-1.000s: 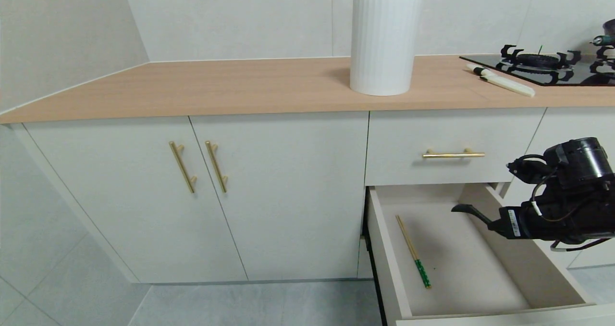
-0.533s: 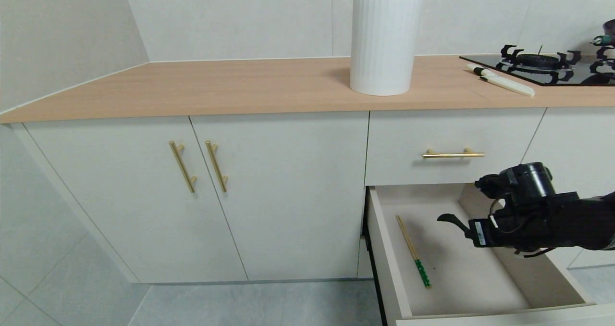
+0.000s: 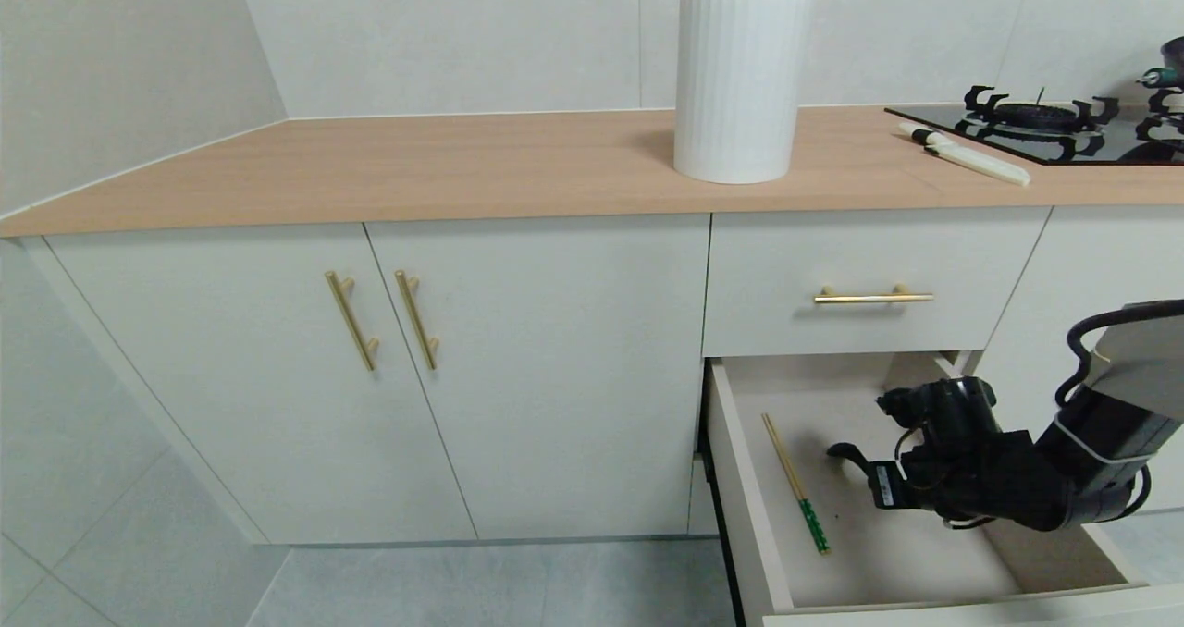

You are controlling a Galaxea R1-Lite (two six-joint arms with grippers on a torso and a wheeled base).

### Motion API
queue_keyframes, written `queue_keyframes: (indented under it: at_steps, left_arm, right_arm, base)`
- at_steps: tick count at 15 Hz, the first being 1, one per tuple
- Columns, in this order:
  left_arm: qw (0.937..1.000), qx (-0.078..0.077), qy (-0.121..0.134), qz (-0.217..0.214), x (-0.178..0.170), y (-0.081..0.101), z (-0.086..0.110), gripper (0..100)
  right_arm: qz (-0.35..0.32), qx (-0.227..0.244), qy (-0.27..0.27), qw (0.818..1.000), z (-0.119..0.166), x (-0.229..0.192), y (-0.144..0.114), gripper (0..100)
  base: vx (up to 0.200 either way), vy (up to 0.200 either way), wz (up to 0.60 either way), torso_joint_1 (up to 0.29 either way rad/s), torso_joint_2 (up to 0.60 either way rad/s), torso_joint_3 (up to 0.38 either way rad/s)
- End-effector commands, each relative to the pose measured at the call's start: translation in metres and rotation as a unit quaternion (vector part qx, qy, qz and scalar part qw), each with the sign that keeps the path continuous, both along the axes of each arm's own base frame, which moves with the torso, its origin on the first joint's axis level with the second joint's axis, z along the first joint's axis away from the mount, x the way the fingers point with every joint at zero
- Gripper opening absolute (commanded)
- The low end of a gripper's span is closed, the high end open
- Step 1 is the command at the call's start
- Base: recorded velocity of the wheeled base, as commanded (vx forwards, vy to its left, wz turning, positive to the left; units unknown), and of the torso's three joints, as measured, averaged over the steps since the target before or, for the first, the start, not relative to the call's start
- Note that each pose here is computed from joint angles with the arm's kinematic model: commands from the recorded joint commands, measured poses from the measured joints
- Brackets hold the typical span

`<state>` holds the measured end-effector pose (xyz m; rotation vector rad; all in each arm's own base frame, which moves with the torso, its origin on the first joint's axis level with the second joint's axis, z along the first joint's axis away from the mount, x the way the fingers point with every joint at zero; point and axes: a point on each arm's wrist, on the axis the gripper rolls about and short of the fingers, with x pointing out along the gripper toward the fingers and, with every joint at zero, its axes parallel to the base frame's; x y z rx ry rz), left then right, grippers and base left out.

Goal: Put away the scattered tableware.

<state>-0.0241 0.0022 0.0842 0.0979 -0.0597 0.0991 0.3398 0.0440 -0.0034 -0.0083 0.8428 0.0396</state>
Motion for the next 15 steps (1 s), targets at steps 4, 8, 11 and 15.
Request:
queue_keyframes:
  at_steps: [4, 8, 11, 15]
  left_arm:
    - [1.0, 0.0, 0.0, 0.0, 0.0, 0.0, 0.0, 100]
    - [1.0, 0.0, 0.0, 0.0, 0.0, 0.0, 0.0, 100]
    - [1.0, 0.0, 0.0, 0.0, 0.0, 0.0, 0.0, 100]
    - [1.0, 0.0, 0.0, 0.0, 0.0, 0.0, 0.0, 100]
  right_arm:
    - [0.001, -0.003, 0.026, 1.0, -0.025, -0.001, 0.0, 0]
    - [-0.001, 0.0, 0.01, 1.0, -0.023, 0.001, 0.0, 100]
    - [-0.005, 0.004, -0.003, 1.0, -0.016, 0.002, -0.002, 100]
    - [-0.012, 0.017, -0.072, 0.997, 0.042, -0.011, -0.007, 100]
  base:
    - [0.0, 0.0, 0.0, 0.0, 0.0, 0.0]
    - [0.0, 0.0, 0.0, 0.0, 0.0, 0.0]
    - [0.0, 0.0, 0.0, 0.0, 0.0, 0.0]
    - [0.0, 0.0, 0.0, 0.0, 0.0, 0.0]
